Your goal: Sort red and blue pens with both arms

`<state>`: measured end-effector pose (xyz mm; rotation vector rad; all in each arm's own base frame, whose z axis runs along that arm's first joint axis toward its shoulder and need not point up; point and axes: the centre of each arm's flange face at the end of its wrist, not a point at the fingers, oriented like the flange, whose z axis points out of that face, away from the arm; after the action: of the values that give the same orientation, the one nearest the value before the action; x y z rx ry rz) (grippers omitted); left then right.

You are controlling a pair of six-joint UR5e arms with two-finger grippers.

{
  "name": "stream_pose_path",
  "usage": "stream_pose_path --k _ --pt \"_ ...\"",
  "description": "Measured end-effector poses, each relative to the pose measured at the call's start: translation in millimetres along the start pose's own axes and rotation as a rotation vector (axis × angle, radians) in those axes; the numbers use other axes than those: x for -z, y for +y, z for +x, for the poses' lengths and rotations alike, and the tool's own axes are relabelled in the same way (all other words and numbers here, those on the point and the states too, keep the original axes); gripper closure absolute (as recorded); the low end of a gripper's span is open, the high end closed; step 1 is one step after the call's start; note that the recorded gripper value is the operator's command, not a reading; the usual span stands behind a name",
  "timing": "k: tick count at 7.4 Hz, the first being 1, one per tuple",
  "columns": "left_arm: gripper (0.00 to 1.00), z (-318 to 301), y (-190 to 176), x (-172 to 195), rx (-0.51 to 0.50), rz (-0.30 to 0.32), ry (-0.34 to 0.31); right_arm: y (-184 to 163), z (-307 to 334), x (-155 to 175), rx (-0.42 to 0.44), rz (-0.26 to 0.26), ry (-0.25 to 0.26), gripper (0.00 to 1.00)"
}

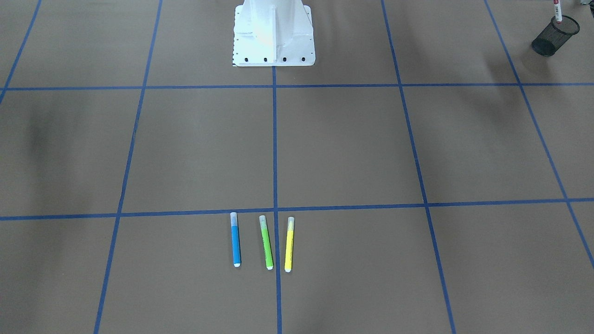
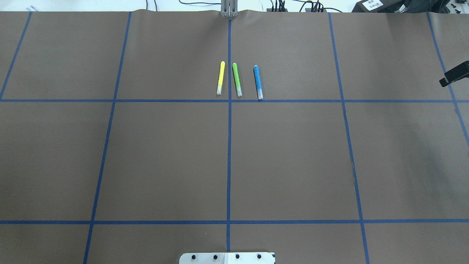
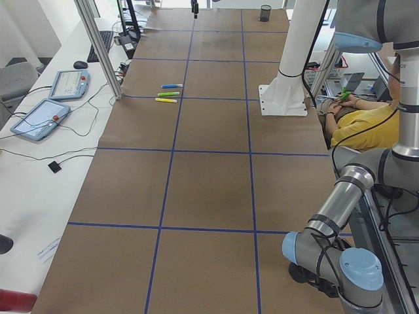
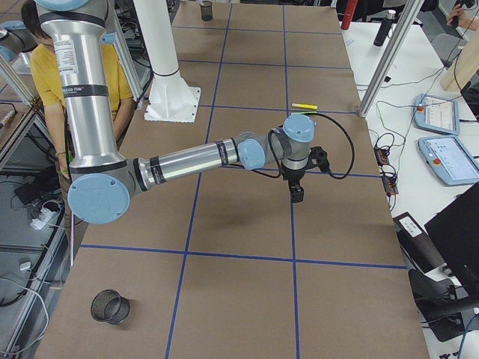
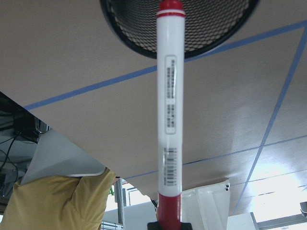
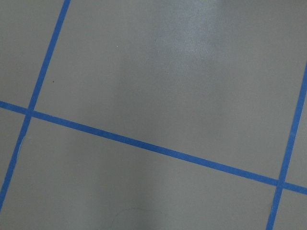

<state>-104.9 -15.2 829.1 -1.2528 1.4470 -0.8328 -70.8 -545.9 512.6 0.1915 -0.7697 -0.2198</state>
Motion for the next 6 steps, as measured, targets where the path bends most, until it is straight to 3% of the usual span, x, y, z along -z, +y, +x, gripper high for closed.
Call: stream_pose_path --k 1,2,3,4,6 --pt "0.97 2 -4 4 0.014 -0.009 0.006 0 0 0 0.000 0.000 0.000 0.00" --pt "0.90 10 -10 17 0.037 -0.016 0.011 0 0 0 0.000 0.000 -0.001 0.00" --pt "0.17 21 -15 31 0.057 -0.016 0.012 0 0 0 0.000 -0.001 -0.001 0.00" --pt "0.00 29 -16 39 0.063 -0.011 0.013 0 0 0 0.000 0.000 -0.001 0.00" --pt "0.00 34 -17 45 0.063 -0.005 0.016 -1 0 0 0.000 0.001 -0.001 0.00"
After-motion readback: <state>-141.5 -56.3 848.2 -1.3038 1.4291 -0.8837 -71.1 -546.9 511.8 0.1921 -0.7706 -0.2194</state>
